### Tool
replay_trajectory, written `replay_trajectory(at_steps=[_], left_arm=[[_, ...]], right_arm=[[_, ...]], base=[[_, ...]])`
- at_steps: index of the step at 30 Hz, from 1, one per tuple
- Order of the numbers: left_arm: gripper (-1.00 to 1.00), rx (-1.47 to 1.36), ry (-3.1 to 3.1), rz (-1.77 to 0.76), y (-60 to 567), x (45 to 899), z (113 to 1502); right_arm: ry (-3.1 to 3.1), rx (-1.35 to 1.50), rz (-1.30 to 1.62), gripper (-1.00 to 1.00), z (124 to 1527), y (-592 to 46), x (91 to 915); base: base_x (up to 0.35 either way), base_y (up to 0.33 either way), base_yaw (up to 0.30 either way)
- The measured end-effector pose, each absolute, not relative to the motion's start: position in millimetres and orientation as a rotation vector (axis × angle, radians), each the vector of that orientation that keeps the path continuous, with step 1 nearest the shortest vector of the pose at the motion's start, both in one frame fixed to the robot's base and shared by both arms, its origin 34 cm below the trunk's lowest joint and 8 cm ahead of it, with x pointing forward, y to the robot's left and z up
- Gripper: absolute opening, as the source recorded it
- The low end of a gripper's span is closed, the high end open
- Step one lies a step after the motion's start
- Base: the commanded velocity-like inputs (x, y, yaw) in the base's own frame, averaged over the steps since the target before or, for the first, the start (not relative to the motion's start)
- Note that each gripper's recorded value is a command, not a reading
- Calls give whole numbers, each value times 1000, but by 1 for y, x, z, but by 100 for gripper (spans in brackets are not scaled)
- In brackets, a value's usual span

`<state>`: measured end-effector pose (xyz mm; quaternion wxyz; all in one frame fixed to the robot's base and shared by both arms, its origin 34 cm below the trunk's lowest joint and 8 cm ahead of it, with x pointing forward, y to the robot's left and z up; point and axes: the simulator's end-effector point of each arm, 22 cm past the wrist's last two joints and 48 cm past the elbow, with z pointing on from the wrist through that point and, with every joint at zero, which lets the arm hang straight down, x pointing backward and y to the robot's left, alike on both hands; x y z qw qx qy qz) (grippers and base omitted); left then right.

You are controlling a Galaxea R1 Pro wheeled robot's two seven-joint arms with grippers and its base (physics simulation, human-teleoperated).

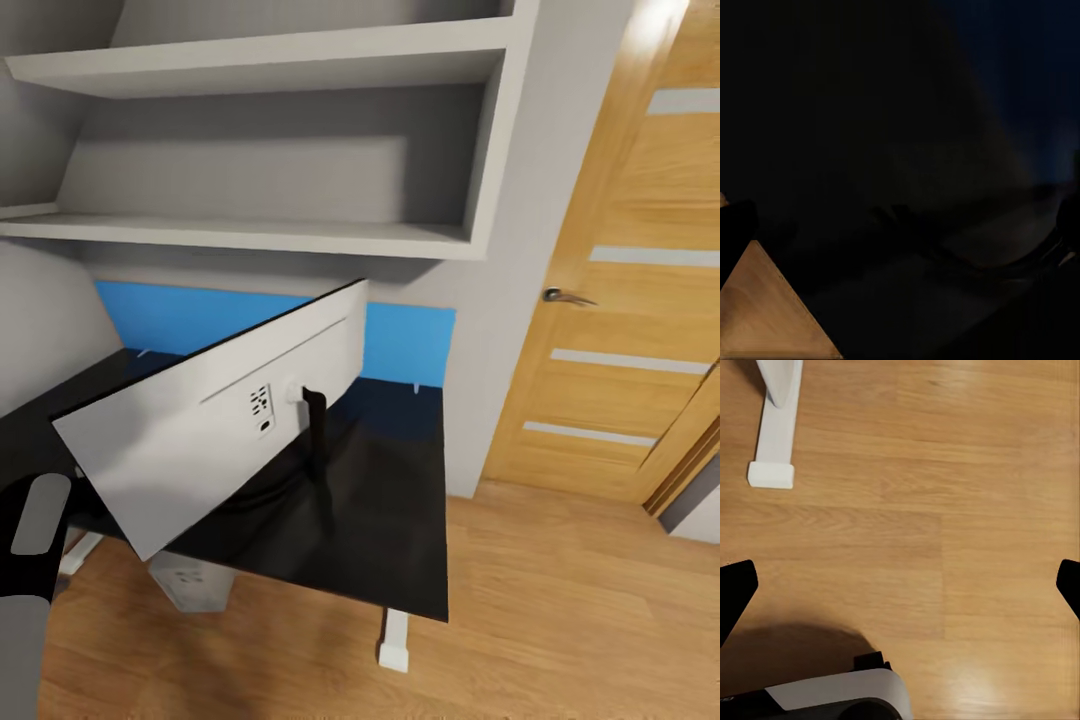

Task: In the bedroom, organize the workspace by keeping the computer under the desk, ensuring the monitor is on the desk, placing the keyboard on the desk next to the monitor, placing the mouse on the desk next to the keyboard, moving the folder from the swivel chair onto the desk next to the mouse, stacking the notebook on top of the folder with the pen on top of the notebook, and positioning the swivel chair next to the desk.

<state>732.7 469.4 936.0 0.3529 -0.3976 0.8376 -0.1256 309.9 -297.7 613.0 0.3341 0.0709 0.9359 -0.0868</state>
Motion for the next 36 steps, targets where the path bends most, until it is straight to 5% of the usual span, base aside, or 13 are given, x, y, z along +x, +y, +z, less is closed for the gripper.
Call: replay_trajectory(at_steps=[36], left_arm=[[100, -1024, 2159, -342, 464, 734, 941]], right_arm=[[2434, 186, -222, 100, 615, -296, 313]], base=[[-70, -42, -47]])
